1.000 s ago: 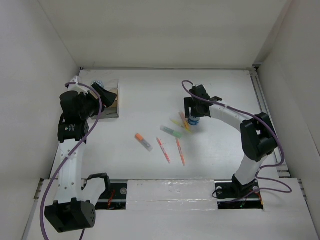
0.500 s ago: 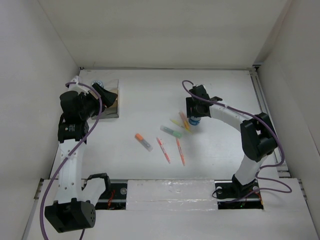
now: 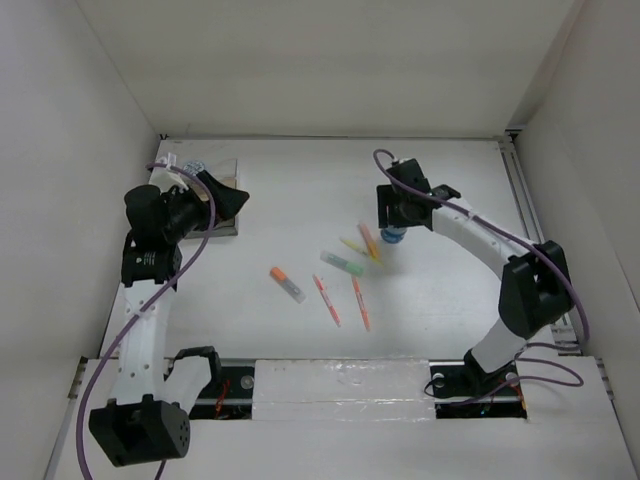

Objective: Sort the stationery into containers
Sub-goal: Pick up the stationery from the center of the board, then place the stationery in the storage box.

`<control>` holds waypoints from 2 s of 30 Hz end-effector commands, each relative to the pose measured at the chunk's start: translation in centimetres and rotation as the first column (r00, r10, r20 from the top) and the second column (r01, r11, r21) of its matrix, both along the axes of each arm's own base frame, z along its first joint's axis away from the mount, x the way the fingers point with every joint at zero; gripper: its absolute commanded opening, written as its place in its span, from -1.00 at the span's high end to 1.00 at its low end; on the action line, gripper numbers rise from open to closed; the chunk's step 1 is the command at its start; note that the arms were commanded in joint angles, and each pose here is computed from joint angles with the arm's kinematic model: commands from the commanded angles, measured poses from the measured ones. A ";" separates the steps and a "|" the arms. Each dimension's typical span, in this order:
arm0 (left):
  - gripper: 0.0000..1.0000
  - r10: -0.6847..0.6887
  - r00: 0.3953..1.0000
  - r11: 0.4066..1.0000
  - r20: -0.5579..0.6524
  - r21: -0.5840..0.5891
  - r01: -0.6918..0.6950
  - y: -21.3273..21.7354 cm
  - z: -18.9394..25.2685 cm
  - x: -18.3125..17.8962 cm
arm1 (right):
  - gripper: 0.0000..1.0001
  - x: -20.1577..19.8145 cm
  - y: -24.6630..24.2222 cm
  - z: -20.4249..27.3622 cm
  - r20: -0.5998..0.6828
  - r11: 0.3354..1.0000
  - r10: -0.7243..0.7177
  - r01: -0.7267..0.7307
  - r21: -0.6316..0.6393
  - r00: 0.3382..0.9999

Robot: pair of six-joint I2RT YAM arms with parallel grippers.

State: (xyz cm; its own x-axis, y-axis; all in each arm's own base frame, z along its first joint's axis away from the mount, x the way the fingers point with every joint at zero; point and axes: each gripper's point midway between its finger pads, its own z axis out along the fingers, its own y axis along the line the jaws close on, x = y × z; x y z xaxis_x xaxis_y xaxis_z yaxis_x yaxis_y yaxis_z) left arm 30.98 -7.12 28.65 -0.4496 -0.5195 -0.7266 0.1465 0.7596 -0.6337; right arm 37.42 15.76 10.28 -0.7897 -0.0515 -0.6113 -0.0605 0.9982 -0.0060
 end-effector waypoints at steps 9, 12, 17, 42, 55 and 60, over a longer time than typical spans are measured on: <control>-1.00 -0.300 0.947 0.952 0.118 0.101 0.289 -7.6 1.6 1.1 | 1.00 2.8 2.4 17.2 0.278 0.987 0.074 -0.109 0.114 0.958; -1.00 -0.345 0.921 0.927 0.181 0.220 0.304 -10.1 3.3 1.4 | 1.00 2.9 2.9 18.7 0.279 0.983 0.097 -0.135 0.123 0.955; -1.00 -0.391 0.883 0.879 0.260 0.389 0.275 -14.1 3.7 2.7 | 1.00 2.5 3.7 22.0 0.293 0.976 0.136 -0.180 0.127 0.946; -1.00 -0.578 0.730 0.690 0.365 0.697 0.197 -24.0 1.4 -0.3 | 1.00 -1.3 8.8 24.8 0.312 0.891 0.317 -0.395 0.226 0.895; -0.97 -0.632 0.665 0.709 0.398 0.642 0.290 -25.4 3.0 -2.1 | 1.00 -6.2 12.7 25.5 0.395 0.718 0.470 -0.602 0.349 0.789; -0.92 -0.665 0.659 0.681 0.351 0.648 0.341 -26.1 2.1 -2.4 | 1.00 -6.7 13.3 26.7 0.429 0.679 0.480 -0.634 0.371 0.765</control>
State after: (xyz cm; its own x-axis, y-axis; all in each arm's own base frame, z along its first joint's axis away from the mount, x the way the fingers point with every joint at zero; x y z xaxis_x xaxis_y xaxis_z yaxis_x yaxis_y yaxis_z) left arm 29.16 -32.49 27.35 -0.0186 0.2338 -0.9721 0.7538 0.6421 0.1400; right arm 31.17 27.63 31.67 -0.6211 -0.1575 -0.7678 -0.5888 0.7403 0.3244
